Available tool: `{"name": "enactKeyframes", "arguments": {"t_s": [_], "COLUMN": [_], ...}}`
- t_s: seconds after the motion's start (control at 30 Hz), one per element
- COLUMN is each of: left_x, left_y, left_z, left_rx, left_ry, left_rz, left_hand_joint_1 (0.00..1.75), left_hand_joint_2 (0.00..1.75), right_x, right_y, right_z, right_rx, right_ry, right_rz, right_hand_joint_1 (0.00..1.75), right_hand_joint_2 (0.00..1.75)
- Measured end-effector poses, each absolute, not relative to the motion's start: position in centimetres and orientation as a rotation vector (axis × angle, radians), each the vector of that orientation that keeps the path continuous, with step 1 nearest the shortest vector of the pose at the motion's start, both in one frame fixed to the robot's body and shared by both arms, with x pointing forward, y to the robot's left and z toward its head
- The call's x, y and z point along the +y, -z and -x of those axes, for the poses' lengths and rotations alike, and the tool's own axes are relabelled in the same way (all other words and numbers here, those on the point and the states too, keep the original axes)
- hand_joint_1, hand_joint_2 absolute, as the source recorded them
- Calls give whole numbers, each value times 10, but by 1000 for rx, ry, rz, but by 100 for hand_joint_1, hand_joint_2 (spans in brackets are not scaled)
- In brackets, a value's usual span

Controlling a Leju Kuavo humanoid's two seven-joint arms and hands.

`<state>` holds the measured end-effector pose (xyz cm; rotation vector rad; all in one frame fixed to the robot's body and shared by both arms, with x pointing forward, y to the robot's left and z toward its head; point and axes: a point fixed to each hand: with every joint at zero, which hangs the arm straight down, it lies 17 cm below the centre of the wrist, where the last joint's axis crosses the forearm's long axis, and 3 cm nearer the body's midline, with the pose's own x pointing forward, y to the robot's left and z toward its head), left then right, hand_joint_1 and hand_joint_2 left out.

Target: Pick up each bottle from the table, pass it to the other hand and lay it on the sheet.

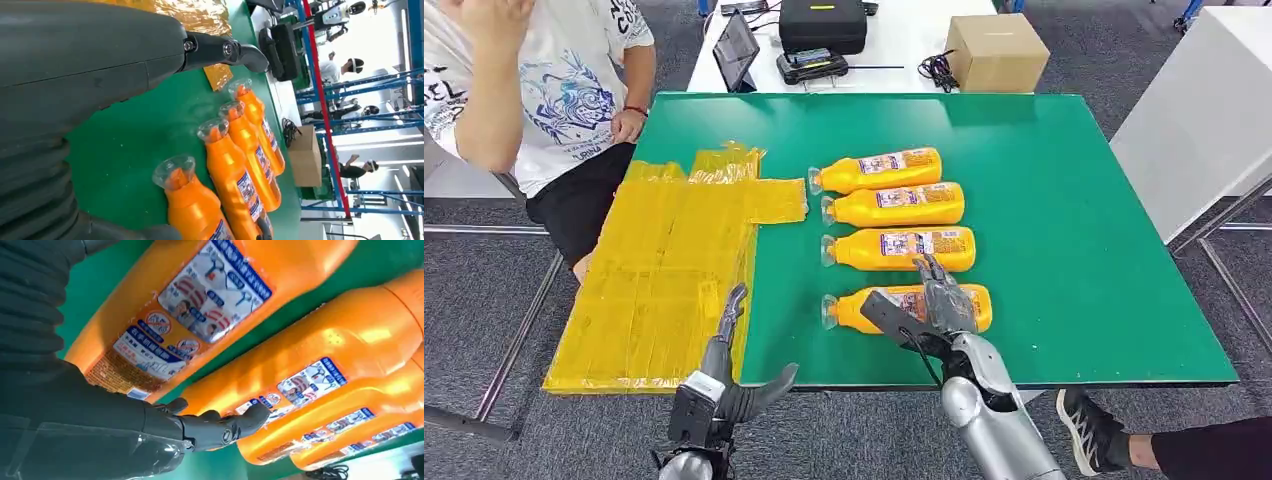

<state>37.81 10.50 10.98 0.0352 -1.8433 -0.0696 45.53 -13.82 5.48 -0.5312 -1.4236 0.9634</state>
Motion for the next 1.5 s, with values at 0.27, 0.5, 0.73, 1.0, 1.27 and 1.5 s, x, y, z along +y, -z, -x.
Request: {"name": "enactKeyframes", "arguments": {"t_s": [0.27, 0.5, 0.73, 1.0, 1.27, 1.5], "left_x": [105, 101, 98, 100, 100, 100], "left_y": [-108, -103, -102, -105, -103, -98], "left_z": [-379, -381, -382, -386, -390, -391], "left_rx": [-1844, -1815, -1807, -1820, -1816, -1804], "left_ry": [84, 64, 45, 33, 21, 12], "left_rz": [-59, -2, 42, 28, 33, 43], "left_hand_joint_1": [0, 0, 0, 0, 0, 0], "left_hand_joint_2": [175, 175, 175, 175, 175, 175], "right_x": [-133, -135, -139, -140, -160, -187], "right_y": [-44, -39, -36, -26, -15, -14], "right_z": [-458, -467, -474, -476, -478, -478], "right_rx": [-1377, -1335, -1310, -1268, -1194, -1131], "right_ry": [-1029, -1093, -1123, -1193, -1284, -1341], "right_rz": [509, 525, 526, 464, 402, 315], "right_hand_joint_1": [0, 0, 0, 0, 0, 0], "right_hand_joint_2": [175, 175, 175, 175, 175, 175]}}
